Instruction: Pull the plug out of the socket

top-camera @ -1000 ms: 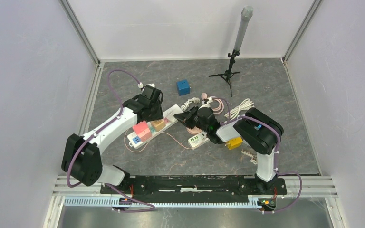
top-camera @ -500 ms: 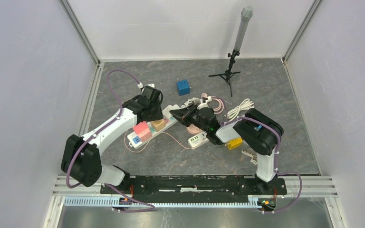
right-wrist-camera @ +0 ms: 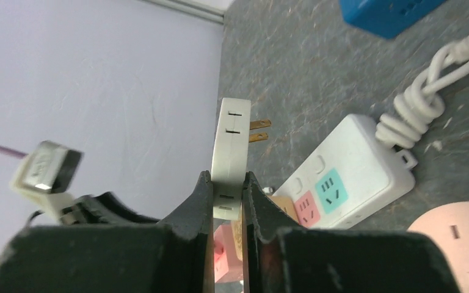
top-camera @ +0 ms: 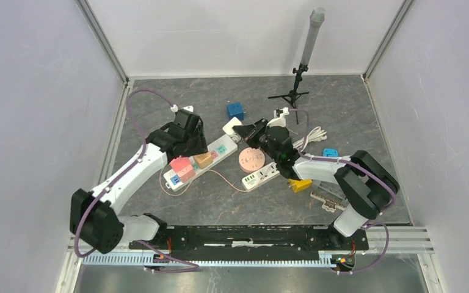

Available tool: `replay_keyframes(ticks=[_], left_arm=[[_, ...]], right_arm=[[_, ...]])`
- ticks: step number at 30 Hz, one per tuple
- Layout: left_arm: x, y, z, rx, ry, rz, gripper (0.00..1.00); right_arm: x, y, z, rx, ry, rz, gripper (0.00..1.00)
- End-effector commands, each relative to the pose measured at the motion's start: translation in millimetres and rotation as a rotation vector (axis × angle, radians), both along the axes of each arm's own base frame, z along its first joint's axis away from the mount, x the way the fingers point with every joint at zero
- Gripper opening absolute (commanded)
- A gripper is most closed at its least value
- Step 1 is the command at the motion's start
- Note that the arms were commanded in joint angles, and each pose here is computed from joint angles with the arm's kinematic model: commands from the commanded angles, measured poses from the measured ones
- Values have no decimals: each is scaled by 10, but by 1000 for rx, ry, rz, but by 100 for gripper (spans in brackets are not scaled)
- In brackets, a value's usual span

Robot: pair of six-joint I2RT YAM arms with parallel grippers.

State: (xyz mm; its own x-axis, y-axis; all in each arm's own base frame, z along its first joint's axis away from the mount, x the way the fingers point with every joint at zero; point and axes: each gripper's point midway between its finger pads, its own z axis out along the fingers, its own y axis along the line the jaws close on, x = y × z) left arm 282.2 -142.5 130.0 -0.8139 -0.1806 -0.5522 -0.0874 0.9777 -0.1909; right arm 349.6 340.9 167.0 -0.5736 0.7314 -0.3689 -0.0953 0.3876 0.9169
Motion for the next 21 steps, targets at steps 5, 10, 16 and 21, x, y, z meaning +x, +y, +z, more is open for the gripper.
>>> replay_keyframes(ticks=[5,10,16,21], left_arm=[[78,106,995,-71,-290,10,69],[-34,373,1256,-34,-394,71,89],[-148,556,1285,1,-428,106,100],[-186,627,923,41,-356,135,100]], right_arm=[[198,-37,16,-164,-94,53,0],[400,473,162,-134,-256,262,6],[531,776,-72,-81,-259,350,8],[574,925,-263,-114,-332,416,25]])
